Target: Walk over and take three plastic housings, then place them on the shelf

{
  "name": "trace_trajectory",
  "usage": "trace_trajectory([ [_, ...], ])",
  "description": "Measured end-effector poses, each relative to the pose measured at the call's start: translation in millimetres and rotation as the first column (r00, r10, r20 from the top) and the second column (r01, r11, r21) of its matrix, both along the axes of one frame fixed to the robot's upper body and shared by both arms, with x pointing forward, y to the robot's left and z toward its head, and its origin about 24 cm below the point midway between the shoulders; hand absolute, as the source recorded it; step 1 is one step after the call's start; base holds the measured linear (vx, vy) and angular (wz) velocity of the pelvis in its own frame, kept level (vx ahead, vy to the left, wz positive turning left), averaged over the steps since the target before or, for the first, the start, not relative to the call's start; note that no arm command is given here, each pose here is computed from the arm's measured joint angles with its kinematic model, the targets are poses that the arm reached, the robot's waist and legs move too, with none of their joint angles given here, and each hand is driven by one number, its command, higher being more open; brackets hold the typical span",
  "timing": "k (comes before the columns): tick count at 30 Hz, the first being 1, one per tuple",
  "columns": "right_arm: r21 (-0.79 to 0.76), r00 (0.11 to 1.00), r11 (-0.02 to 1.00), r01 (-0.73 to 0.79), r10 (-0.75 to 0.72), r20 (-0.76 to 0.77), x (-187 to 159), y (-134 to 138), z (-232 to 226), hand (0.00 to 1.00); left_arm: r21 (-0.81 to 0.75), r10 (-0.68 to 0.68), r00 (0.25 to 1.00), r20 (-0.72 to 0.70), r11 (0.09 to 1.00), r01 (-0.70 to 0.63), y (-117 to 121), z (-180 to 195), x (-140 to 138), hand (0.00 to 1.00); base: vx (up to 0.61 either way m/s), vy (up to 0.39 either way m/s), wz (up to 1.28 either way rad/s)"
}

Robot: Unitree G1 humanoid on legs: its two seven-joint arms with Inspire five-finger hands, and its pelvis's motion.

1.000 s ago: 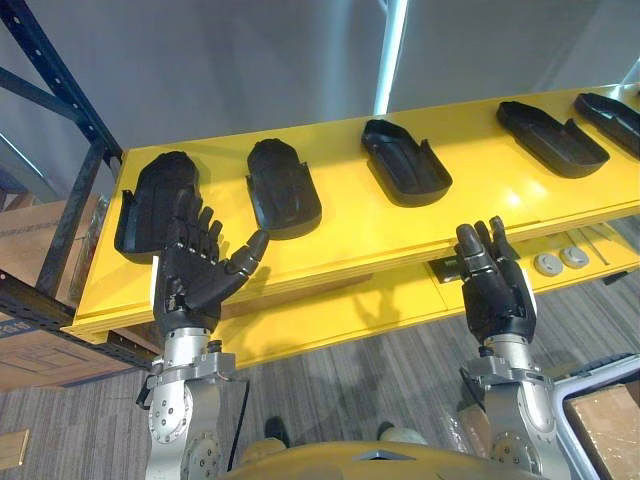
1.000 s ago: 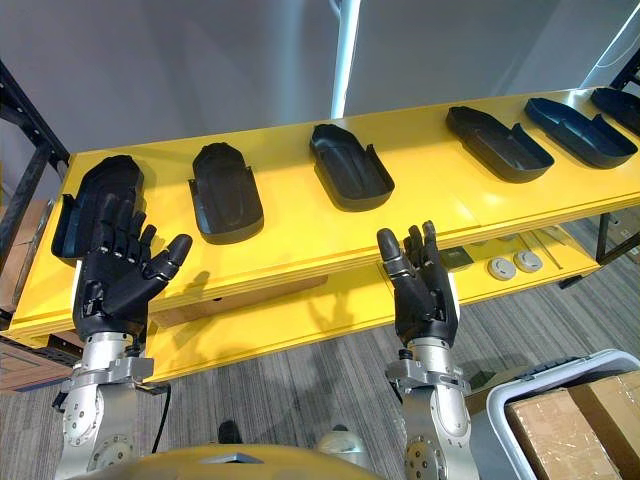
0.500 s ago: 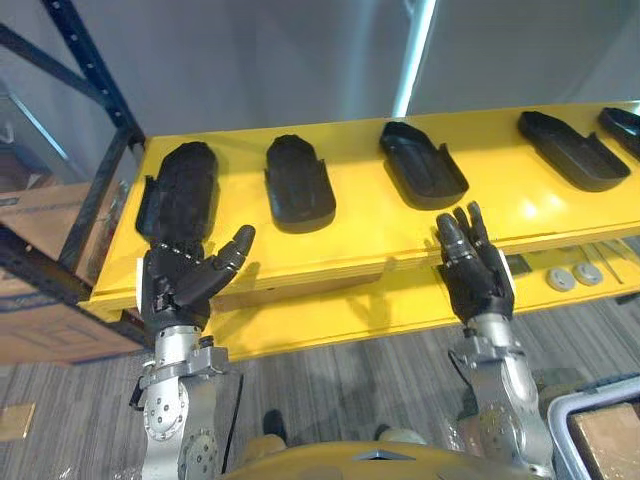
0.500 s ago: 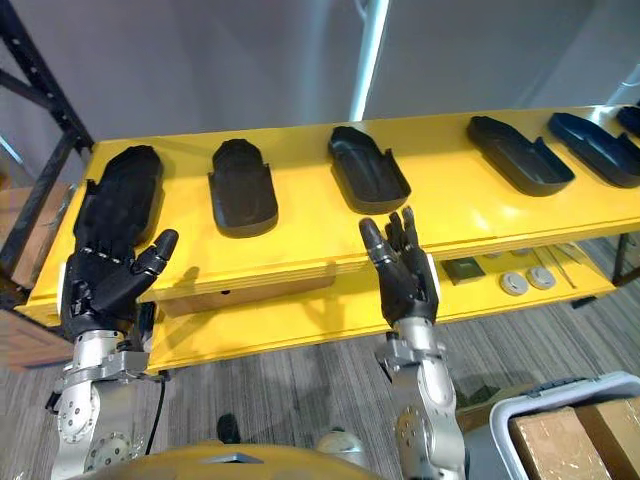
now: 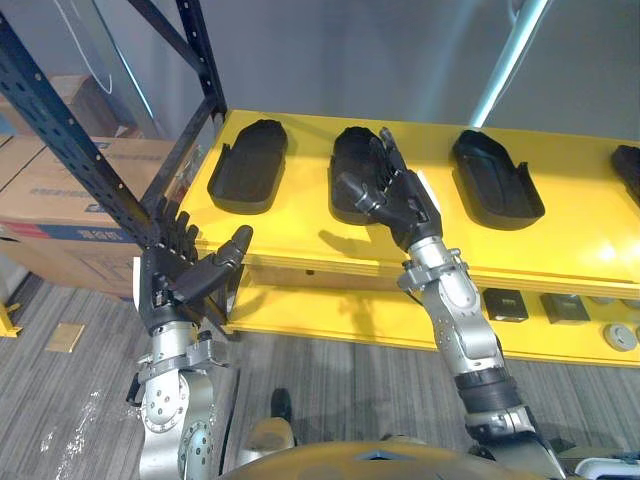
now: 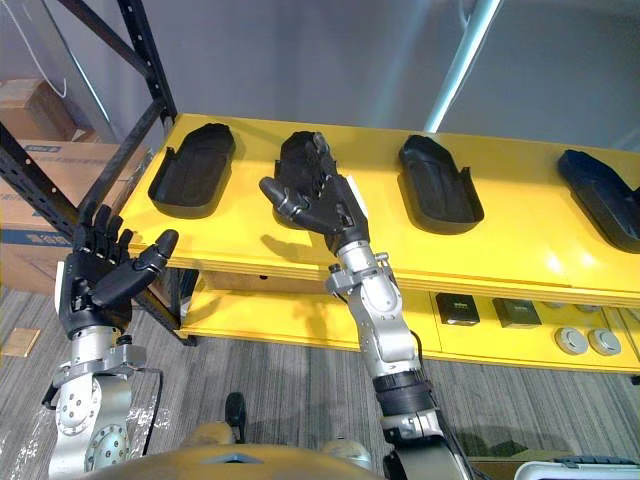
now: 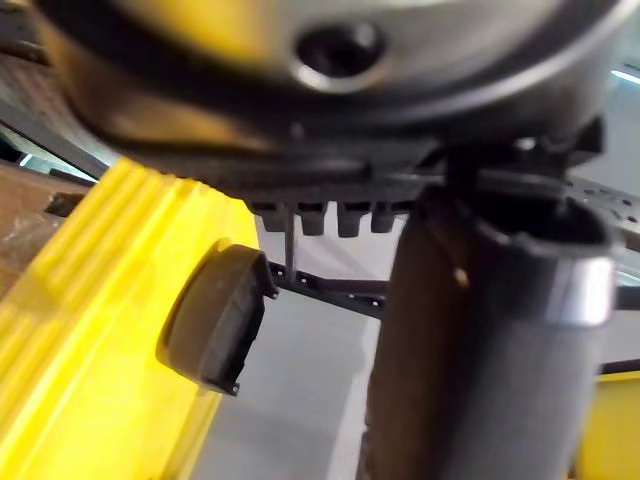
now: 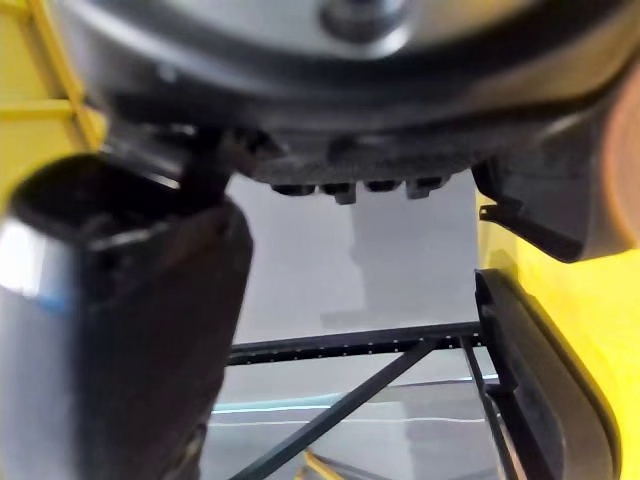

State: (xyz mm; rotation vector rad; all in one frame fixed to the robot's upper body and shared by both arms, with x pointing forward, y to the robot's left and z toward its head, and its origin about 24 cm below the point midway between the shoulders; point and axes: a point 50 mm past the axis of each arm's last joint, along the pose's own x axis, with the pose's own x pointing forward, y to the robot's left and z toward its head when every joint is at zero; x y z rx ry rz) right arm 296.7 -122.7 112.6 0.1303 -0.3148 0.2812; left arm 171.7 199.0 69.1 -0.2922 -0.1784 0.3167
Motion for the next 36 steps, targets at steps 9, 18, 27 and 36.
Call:
trace_trajectory([
  [9,-0.044,0.984,0.983,0.177,-0.177,-0.008,45,2,34,1.0,-0.022,-0.073,0.997,-0.024,0.997,0.073,-13,-7,3,1.0,-0.05,0.008,0.08],
  [18,-0.067,0.957,0.965,0.253,-0.26,-0.13,64,-7,22,1.0,-0.043,-0.092,0.994,-0.061,0.995,0.09,-19,-16,3,1.0,0.01,-0.017,0.08],
  [27,-0.141,0.941,0.956,0.259,-0.282,-0.187,82,-11,23,1.0,-0.077,-0.081,0.993,-0.089,0.994,0.074,-27,-21,3,1.0,-0.01,-0.015,0.05],
  [36,-0.171,0.921,0.941,0.293,-0.326,-0.215,93,-10,29,1.0,-0.102,-0.039,0.993,-0.108,0.994,0.029,-28,-23,2,1.0,-0.01,-0.038,0.05],
])
